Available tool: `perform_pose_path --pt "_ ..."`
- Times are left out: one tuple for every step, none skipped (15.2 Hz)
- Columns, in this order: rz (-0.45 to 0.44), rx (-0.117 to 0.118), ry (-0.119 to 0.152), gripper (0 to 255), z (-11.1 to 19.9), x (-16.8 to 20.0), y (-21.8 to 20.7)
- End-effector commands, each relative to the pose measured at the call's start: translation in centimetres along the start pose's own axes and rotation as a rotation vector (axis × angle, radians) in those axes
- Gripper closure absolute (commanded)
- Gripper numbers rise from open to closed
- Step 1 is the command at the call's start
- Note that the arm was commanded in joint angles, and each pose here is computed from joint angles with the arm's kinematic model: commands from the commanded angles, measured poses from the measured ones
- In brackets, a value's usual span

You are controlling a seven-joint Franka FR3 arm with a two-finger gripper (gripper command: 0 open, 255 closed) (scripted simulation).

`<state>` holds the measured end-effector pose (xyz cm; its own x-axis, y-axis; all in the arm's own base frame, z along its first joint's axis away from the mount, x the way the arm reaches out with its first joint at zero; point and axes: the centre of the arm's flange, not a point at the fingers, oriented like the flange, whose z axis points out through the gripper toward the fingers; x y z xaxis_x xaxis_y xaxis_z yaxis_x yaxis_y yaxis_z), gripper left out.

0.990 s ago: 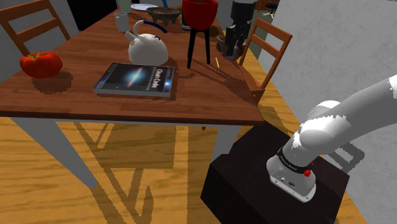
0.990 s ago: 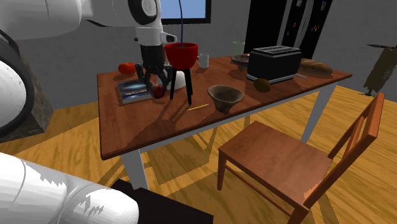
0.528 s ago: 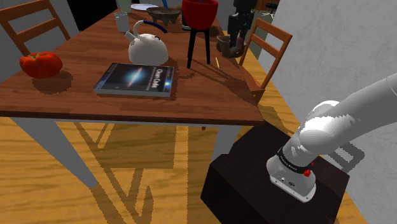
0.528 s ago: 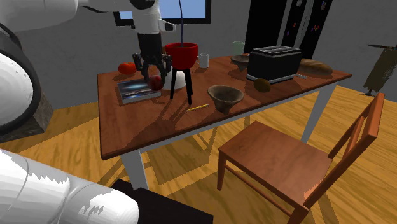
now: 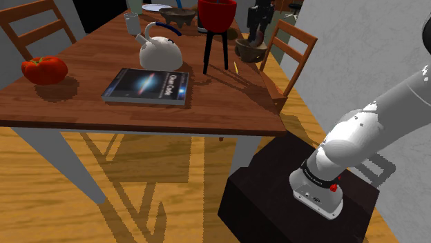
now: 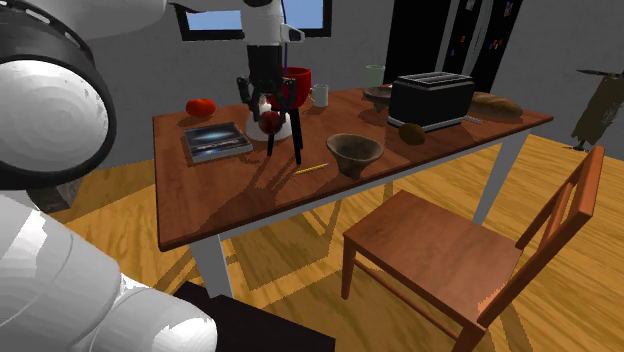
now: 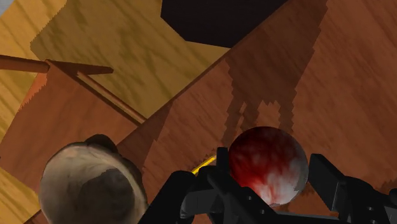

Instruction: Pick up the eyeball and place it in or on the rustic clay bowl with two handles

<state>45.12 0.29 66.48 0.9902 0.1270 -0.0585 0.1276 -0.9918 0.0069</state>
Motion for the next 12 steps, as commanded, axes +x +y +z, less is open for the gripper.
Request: perform_pose_path --pt "0.0 -0.001 0.0 255 -0.2 1.3 2.5" --pt "0.0 -0.001 0.0 255 -0.3 2.0 3.7" --pt "0.0 -0.001 0.0 255 -0.3 2.7 4.8" --pt "0.0 -0.001 0.0 255 -0.3 3.3 5.9" --pt "0.0 -0.001 0.0 255 -0.4 4.0 7.0" --pt "0.0 -0.001 0.0 255 -0.4 4.7 8.1" --pt "0.0 -0.001 0.0 255 -0.5 5.4 9.3" --pt "0.0 -0.001 0.0 255 -0.5 6.1 10.4" --pt "0.0 -0.001 0.0 255 -0.6 6.8 11.5" --pt "0.0 -0.001 0.0 255 -0.6 7.5 12.6" --pt "0.0 -0.001 0.0 255 -0.7 8.2 13.8" --pt "0.0 -0.001 0.0 255 -0.7 8.9 14.9"
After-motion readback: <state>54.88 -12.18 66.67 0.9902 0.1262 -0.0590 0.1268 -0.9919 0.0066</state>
